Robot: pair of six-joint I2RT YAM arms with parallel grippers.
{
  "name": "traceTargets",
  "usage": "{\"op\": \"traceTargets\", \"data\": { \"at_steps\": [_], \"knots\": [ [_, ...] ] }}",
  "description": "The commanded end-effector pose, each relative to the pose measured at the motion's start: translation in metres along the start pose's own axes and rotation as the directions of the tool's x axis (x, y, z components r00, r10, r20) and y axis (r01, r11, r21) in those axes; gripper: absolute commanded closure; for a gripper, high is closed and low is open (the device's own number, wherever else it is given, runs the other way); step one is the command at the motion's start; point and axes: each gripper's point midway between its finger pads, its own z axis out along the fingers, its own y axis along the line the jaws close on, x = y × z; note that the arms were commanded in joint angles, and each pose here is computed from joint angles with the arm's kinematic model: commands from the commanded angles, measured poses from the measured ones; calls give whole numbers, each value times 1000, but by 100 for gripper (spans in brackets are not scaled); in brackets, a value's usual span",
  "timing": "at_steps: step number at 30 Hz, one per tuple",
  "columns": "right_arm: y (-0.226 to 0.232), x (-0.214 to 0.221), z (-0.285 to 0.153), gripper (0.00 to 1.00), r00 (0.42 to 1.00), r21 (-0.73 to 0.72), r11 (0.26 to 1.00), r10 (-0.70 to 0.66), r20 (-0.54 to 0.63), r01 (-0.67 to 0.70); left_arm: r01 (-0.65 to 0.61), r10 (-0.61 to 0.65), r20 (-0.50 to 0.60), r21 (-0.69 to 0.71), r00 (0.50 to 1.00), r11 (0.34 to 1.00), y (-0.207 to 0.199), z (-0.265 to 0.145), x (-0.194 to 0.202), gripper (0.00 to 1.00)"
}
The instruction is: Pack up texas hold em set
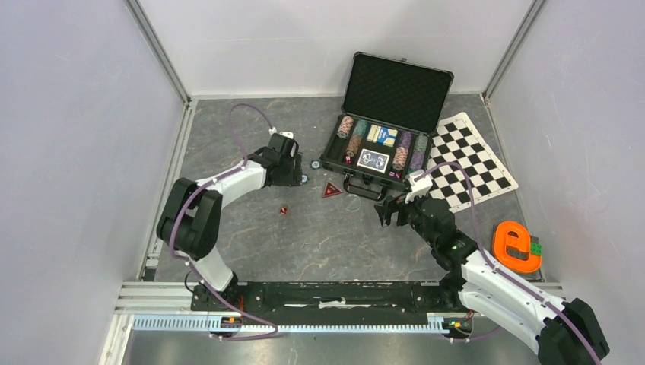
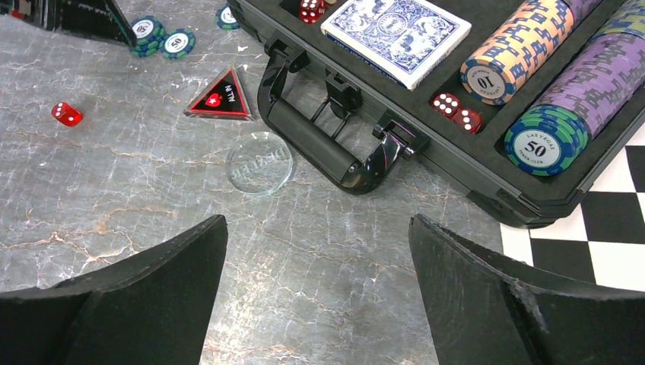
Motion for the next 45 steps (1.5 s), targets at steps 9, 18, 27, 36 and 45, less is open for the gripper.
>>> {"op": "traceTargets", "data": {
  "at_steps": [9, 18, 27, 36, 45],
  "knots": [
    [16, -16, 6, 6, 1000, -71, 997, -2, 22, 3, -149, 147, -94, -18, 985, 989, 8, 12, -6, 20],
    [17, -16, 6, 6, 1000, -79, 997, -4, 18, 5, -132, 130, -199, 0, 971, 991, 5, 31, -3, 25],
    [14, -17, 4, 6, 1000, -65, 998, -11, 19, 13, -77, 80, -246, 23, 966, 997, 4, 43, -1, 30],
    [11, -18, 2, 7, 1000, -50, 999, -17, 21, 18, -87, 100, -303, 54, 948, 995, 3, 46, 7, 32],
    [10, -20, -1, 6, 1000, -45, 999, -18, 24, 19, -96, 131, -357, 115, 925, 989, -5, 45, 16, 41]
  ]
}}
